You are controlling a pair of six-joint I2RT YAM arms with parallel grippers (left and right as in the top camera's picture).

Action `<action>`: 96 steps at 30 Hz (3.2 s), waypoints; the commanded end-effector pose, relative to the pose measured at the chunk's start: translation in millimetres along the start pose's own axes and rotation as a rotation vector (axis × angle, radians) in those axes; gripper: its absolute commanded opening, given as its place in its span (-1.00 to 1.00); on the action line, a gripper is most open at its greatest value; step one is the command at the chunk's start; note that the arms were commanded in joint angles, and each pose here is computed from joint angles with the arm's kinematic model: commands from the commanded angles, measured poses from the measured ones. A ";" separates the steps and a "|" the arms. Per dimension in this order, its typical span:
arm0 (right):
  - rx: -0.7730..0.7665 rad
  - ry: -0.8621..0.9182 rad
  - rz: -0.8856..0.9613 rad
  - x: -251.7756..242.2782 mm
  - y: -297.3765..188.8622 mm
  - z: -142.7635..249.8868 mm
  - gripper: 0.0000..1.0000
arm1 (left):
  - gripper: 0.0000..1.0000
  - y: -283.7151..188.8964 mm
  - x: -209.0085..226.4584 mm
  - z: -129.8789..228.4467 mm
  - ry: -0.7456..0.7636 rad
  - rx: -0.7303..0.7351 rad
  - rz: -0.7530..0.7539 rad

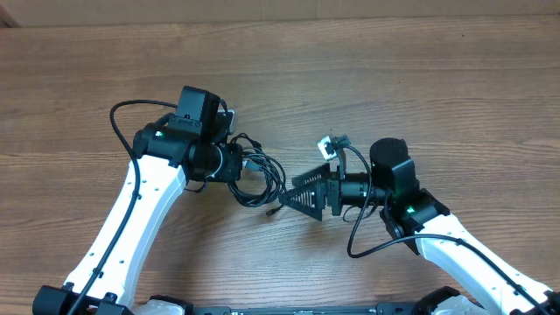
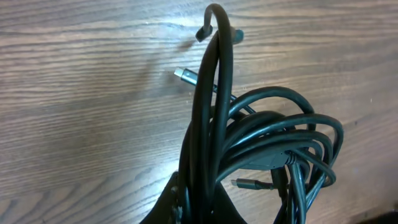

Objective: Untangle cables

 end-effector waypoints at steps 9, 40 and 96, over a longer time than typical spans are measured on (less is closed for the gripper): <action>-0.098 -0.042 0.063 -2.7 -3.8 -23.5 1.00 | -0.91 -3.1 -41.8 6.6 0.079 0.030 0.221; -0.049 0.083 0.530 -106.0 1.7 17.0 0.06 | -0.92 -39.0 -127.5 4.6 0.165 0.027 0.729; 0.091 -0.099 -0.084 -2.2 3.5 17.1 -0.92 | -0.92 -5.1 -20.9 -17.3 -0.263 -0.038 0.174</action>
Point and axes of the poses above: each gripper's point midway between its finger pads, its own y axis out along the fingers, its own x axis along the line the jaws close on, z = x × y, the point moved 1 cm from there along -y, back along the fingers, and after that the axes turned 1 degree about -y, right-handed, at the moved point
